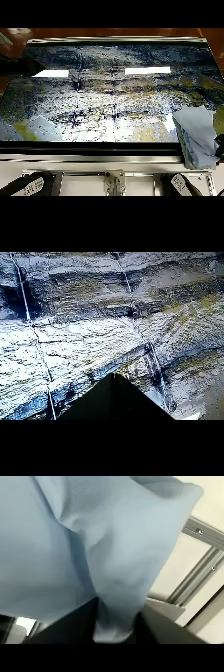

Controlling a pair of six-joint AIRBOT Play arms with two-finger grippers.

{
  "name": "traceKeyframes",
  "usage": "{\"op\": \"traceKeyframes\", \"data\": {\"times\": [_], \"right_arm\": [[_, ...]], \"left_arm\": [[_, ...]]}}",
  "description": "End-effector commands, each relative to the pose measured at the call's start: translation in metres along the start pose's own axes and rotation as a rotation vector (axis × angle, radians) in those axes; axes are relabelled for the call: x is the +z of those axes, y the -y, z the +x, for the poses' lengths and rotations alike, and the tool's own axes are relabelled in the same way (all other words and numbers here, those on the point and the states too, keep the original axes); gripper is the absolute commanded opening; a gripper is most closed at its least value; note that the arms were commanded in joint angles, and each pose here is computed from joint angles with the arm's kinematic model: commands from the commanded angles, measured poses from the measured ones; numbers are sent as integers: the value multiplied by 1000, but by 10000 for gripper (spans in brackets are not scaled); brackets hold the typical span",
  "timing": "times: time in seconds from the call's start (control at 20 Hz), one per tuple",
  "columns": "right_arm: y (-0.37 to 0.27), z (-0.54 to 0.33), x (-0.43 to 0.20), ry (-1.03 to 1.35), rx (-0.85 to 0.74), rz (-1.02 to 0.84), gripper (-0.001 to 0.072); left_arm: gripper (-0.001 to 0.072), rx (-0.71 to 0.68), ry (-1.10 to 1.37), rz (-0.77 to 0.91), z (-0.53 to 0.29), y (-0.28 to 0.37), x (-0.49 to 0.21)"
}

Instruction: Fold the shirts.

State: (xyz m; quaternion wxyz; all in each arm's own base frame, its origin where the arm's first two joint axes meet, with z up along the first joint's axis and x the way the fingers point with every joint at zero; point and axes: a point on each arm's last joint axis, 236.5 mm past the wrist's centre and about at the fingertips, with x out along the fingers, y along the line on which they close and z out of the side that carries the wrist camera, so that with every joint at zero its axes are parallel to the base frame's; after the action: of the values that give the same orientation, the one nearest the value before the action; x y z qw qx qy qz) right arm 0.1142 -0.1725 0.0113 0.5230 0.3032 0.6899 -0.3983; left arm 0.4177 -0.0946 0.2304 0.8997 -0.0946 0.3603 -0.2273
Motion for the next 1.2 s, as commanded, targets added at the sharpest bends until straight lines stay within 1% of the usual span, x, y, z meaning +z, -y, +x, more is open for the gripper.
{"op": "traceKeyframes", "data": {"times": [0.0, 0.05, 0.15, 0.2, 0.25, 0.3, 0.4, 0.5, 0.55, 0.6, 0.65, 0.7, 0.8, 0.85, 0.9, 1.0, 1.15], "right_arm": [[-12, 9, 2, 8, 71, -7, 555], [-8, 7, -5, -20, 57, -53, 582], [17, -8, 0, 1, -34, -61, 579], [15, -22, 11, 52, -14, -68, 568], [2, -45, 28, 142, 54, -101, 498], [-16, -73, 46, 254, 142, -144, 497], [-77, -154, 76, 535, 384, -274, 500], [-144, -220, 69, 720, 583, -407, 512], [-172, -231, 56, 751, 613, -494, 517], [-193, -225, 41, 744, 576, -599, 539], [-210, -208, 28, 694, 509, -664, 695], [-225, -188, 16, 620, 460, -716, 696], [-246, -150, -9, 457, 394, -821, 695], [-253, -137, -18, 404, 368, -855, 695], [-259, -127, -23, 368, 348, -881, 694], [-264, -115, -35, 314, 321, -919, 694], [-270, -114, -42, 310, 317, -946, 694]], "left_arm": [[35, -23, 10, -8, 0, 5, 2], [35, -22, 9, -8, 1, 5, 2], [35, -23, 2, -12, 4, 3, 1], [35, -23, -5, -15, 6, 2, 0], [34, -19, -13, -16, 9, -1, -2], [33, 3, -35, -2, 15, -5, -6], [33, 91, -124, 57, 30, -16, -25], [33, 195, -266, 82, 50, -21, -57], [34, 229, -352, 93, 61, -20, -77], [63, 235, -455, 119, 74, -12, -101], [315, 226, -549, 148, 86, -4, -123], [720, 215, -625, 161, 98, 4, -143], [704, 215, -681, 141, 119, 11, -161], [680, 216, -671, 132, 127, 13, -162], [638, 214, -650, 131, 133, 14, -159], [638, 213, -632, 132, 135, 14, -155], [639, 214, -643, 132, 133, 14, -157]]}}
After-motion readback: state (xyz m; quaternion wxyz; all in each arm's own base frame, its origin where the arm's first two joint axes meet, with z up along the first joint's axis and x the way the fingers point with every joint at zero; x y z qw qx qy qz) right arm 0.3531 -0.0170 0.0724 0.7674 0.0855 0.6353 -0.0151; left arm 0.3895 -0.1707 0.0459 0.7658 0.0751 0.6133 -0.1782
